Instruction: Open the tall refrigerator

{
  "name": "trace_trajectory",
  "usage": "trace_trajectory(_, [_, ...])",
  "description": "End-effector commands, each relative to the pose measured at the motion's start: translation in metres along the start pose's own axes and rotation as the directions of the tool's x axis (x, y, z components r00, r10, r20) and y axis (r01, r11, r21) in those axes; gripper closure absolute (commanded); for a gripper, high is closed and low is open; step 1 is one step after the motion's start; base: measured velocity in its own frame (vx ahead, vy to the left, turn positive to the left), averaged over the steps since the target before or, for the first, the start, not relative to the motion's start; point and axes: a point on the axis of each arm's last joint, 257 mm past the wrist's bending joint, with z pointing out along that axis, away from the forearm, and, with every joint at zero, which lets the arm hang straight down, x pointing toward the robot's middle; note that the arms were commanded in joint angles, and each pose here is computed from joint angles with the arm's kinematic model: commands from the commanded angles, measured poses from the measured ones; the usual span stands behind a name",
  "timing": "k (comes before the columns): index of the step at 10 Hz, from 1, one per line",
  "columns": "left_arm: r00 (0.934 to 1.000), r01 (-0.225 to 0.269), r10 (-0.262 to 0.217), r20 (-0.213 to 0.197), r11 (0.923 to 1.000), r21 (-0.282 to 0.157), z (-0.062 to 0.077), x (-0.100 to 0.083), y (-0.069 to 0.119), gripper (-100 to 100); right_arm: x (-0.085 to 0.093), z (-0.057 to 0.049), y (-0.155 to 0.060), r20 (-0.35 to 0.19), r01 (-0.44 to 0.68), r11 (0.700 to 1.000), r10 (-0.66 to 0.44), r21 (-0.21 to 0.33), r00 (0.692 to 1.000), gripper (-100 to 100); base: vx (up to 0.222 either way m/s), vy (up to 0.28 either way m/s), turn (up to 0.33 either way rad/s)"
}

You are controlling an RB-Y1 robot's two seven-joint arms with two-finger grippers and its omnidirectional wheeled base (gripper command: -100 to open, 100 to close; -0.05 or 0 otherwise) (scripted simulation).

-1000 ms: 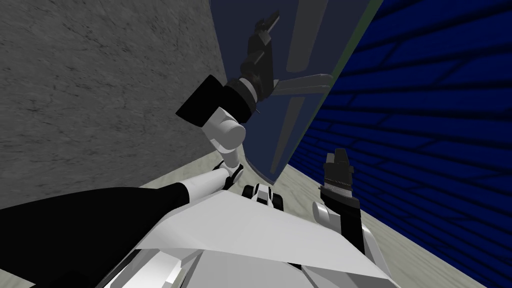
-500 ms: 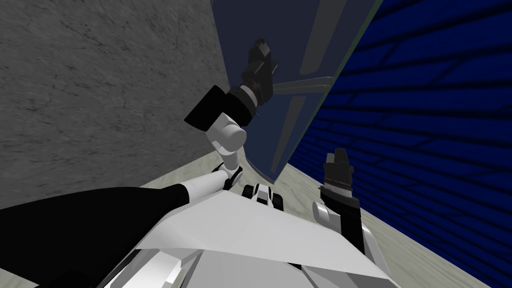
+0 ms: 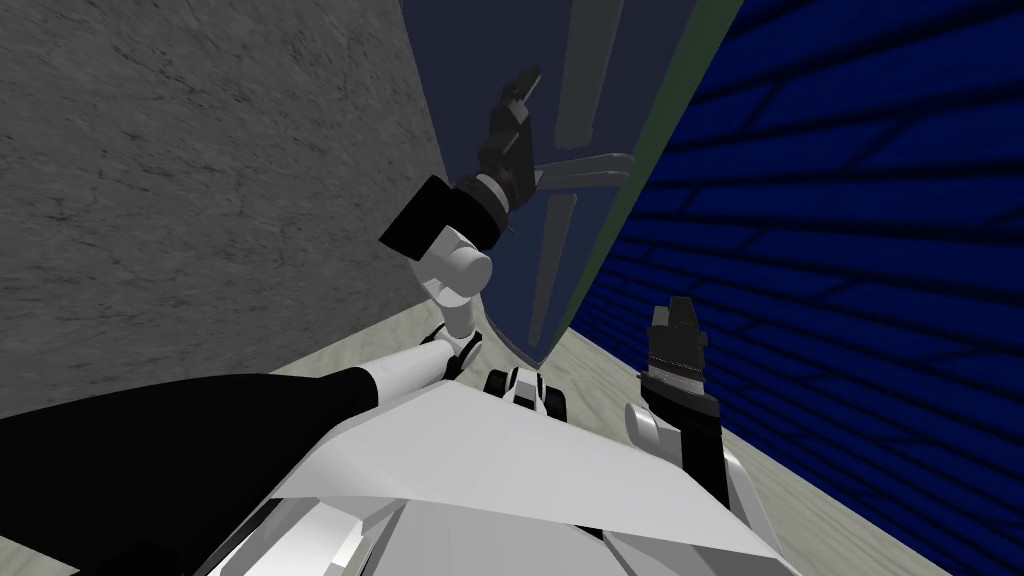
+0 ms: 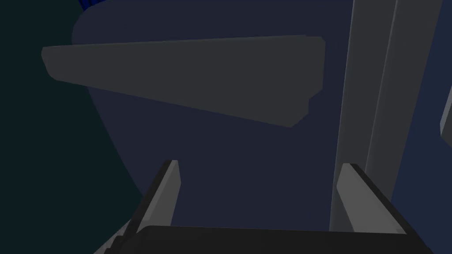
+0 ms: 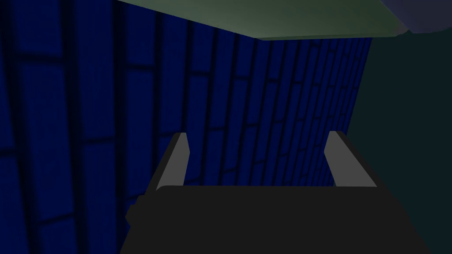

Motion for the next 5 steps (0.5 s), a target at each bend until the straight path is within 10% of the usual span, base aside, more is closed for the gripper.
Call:
trace_trajectory(1, [0.9999,-0.007,0.007,0.015,1.0000,-0.001,0.002,-0.005,0.003,-100,0.000,0.000,0.000,0.000,0.000,1.000,0.000,0.000,1.000,0,0.036,-0.102,0.010])
trace_trajectory(5, [0.9998,-0.014,0.014,0.010,0.9999,-0.002,0.013,-0.002,-0.015,-100,0.000,0.000,0.000,0.000,0.001,1.000,-0.001,0.000,1.000,0,0.048,-0.032,0.003])
